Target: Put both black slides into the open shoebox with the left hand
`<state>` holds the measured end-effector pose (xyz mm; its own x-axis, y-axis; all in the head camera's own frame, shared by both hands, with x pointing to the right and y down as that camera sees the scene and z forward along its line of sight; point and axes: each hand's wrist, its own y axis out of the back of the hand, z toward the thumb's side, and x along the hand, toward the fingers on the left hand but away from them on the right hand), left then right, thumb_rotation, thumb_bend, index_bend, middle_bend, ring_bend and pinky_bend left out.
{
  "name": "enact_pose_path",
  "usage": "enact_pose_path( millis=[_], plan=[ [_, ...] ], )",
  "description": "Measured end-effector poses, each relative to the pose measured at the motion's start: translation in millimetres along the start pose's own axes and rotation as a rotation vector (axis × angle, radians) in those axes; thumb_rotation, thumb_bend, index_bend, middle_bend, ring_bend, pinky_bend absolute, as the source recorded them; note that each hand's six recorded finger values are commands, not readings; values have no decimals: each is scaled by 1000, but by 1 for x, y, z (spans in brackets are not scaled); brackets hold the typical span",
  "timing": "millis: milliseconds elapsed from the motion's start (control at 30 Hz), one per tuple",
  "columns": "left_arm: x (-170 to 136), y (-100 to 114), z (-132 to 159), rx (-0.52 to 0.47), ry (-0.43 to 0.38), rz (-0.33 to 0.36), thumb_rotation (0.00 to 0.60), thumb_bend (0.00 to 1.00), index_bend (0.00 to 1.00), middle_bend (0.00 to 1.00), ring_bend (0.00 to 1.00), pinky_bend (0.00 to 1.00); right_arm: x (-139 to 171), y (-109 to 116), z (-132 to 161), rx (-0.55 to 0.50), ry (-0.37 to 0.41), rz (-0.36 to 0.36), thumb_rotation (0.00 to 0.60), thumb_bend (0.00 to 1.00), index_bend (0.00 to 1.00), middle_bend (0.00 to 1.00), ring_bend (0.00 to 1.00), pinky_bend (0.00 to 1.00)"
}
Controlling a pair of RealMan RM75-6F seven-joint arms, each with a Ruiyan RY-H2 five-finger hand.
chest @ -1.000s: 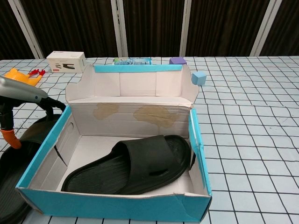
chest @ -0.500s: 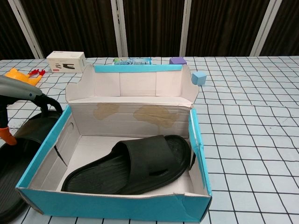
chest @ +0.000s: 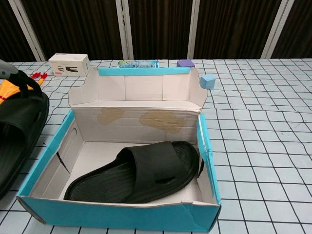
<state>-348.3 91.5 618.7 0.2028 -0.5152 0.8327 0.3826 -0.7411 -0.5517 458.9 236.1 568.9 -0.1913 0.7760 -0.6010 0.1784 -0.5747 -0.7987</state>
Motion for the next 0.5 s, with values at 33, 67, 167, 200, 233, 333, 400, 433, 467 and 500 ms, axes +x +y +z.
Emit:
enact_pose_path(
  millis=[33, 67, 167, 200, 233, 333, 400, 433, 467, 500],
  plan=[
    [-5, 5, -4, 11, 10, 17, 600, 525, 172, 370, 0, 0, 0, 0, 0, -1, 0, 0, 600, 245, 0, 25, 102, 130],
    [-8, 9, -7, 21, 17, 32, 600, 525, 175, 372, 0, 0, 0, 0, 0, -2, -1, 0, 600, 245, 0, 24, 102, 131],
    [-21, 26, -14, 64, 34, 100, 600, 525, 181, 378, 0, 0, 0, 1, 0, -6, -1, -1, 600, 245, 0, 24, 101, 131],
    [-25, 32, -15, 80, 38, 126, 600, 525, 182, 380, 0, 0, 0, 1, 0, -7, -1, -2, 600, 245, 0, 25, 101, 131],
    [-31, 40, -15, 101, 40, 162, 600, 525, 183, 387, 0, 0, 0, 1, -1, -9, -1, -2, 600, 245, 0, 24, 101, 131],
    [-46, 62, -14, 161, 44, 272, 600, 525, 192, 409, 0, 0, 1, 2, -1, -12, -1, -3, 600, 245, 0, 25, 102, 131],
    [-55, 77, -11, 206, 43, 349, 600, 525, 195, 418, 0, 0, 1, 2, -1, -14, 0, -2, 600, 245, 0, 25, 102, 131],
    [-61, 87, -8, 238, 38, 402, 600, 524, 194, 422, 0, 0, 1, 2, -2, -15, 1, -2, 600, 245, 0, 25, 101, 131],
    [-66, 94, -5, 263, 32, 442, 600, 523, 194, 423, 0, 0, 1, 2, -2, -16, 1, -2, 600, 245, 0, 25, 101, 131],
    [-70, 101, -2, 290, 25, 482, 600, 523, 194, 425, 0, 0, 1, 2, -2, -16, 1, -1, 600, 245, 0, 25, 101, 131]
  ],
)
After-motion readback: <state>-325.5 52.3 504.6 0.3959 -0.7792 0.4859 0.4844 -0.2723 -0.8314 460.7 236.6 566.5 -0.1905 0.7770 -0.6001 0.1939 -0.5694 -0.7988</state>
